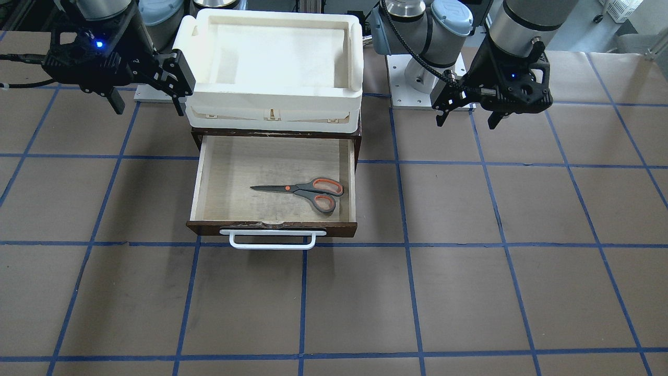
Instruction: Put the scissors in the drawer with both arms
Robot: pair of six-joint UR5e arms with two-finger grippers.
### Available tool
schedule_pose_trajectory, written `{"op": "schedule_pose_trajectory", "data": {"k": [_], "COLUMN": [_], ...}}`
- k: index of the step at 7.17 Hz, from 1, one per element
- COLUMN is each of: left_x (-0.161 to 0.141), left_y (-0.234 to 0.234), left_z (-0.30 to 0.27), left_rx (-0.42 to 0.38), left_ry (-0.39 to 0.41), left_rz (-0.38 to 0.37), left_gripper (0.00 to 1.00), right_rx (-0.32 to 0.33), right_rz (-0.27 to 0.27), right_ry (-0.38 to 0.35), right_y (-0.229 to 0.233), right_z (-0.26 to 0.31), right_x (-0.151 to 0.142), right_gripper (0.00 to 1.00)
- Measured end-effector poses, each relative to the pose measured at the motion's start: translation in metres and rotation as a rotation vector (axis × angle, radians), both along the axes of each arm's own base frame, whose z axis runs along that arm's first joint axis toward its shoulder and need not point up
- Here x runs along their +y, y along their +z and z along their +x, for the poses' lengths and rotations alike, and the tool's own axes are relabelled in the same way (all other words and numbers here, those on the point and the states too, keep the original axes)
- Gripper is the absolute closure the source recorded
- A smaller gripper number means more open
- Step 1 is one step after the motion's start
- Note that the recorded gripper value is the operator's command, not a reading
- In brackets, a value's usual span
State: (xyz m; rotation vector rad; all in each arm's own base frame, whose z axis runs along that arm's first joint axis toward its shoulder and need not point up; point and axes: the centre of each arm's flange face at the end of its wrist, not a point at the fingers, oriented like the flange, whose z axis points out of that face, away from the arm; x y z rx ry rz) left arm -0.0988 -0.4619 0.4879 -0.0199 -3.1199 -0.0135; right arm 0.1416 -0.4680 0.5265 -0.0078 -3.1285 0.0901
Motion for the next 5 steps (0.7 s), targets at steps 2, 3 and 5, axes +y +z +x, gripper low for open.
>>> {"op": "schedule_pose_trajectory", "data": {"k": [2,3,5], "left_x": [0.0001,0.0001,0.0002], "left_y": [-0.0005,-0.0006,-0.0008], "left_z": [0.0003,0.0006,0.0009], "left_rx": [-0.003,-0.006,-0.009], "left_ry": [0.000,0.000,0.000], "left_rz": [0.001,0.001,0.002], "left_gripper": [0.00,0.00,0.00], "right_rx": [0.003,0.005,0.005], "right_rz": [0.001,0.001,0.001], "right_ry": [0.000,-0.001,-0.001], "right_y": [-0.0002,-0.0002,0.0001], "right_z": [-0.0003,-0.0005,-0.0005], "right_x": [0.0001,0.0001,0.0003], "right_gripper": [0.00,0.00,0.00]}}
